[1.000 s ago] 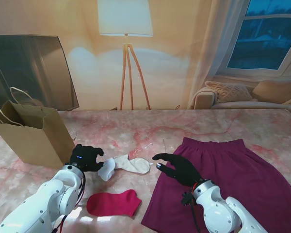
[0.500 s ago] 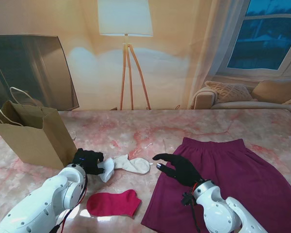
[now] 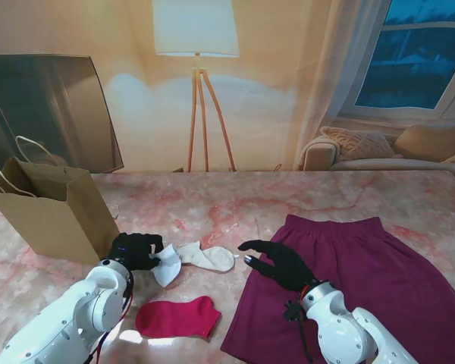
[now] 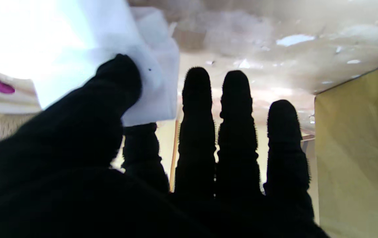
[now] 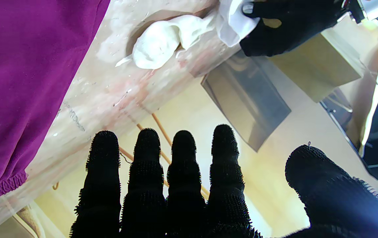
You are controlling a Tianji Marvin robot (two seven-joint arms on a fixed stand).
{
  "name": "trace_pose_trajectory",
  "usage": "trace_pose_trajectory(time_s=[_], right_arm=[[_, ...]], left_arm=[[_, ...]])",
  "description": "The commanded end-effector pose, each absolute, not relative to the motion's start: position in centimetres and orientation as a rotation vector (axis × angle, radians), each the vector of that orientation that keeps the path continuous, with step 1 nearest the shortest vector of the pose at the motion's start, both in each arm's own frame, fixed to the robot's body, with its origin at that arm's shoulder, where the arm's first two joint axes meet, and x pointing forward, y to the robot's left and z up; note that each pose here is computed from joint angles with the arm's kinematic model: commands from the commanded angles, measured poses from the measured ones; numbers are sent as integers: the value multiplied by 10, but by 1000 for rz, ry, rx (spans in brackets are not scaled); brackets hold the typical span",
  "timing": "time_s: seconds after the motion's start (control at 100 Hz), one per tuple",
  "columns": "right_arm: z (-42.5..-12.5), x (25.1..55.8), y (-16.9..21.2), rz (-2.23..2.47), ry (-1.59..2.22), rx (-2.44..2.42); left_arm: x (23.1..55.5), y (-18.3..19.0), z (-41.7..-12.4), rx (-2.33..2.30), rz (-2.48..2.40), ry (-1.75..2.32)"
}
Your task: Fold the socks and the shorts into the kraft paper bag
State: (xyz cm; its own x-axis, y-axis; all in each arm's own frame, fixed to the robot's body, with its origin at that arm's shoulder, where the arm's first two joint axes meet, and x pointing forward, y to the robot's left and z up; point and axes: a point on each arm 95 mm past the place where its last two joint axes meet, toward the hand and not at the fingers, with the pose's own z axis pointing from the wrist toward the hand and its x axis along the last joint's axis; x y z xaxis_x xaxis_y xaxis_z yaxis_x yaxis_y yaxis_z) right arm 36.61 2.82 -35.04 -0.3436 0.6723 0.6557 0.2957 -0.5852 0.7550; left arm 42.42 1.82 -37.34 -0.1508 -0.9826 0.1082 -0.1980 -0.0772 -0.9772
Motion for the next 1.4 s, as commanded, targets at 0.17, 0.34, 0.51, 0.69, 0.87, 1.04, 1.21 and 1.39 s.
trace_pose_trajectory(time_s=[0.17,0.34,0.51,0.69,0.87,1.04,1.21,1.39], right_arm=[[-353,363,30,2008,1276,1620],[-353,364,30,2012,1274,1617],[-353,364,30,2016,1270,1616],[-352,364,29,2016,1263,1612],[-352,365,28,2018,1256,1605],[-352,365,28,2025,1251,1602],[-351,366,28,2030,1245,1601],[-352,366,27,2032,1237,1602]], left_arm=[[417,8,-356,-1350,-1421,1314],[414,7,-344,-1332,-1471,1246],[415,9,-334,-1314,-1507,1202],[414,11,-316,-1266,-1534,1161],[411,15,-283,-1175,-1562,1093],[407,19,-247,-1115,-1577,1024],[405,22,-216,-1073,-1580,974],[403,25,-181,-1018,-1582,922]])
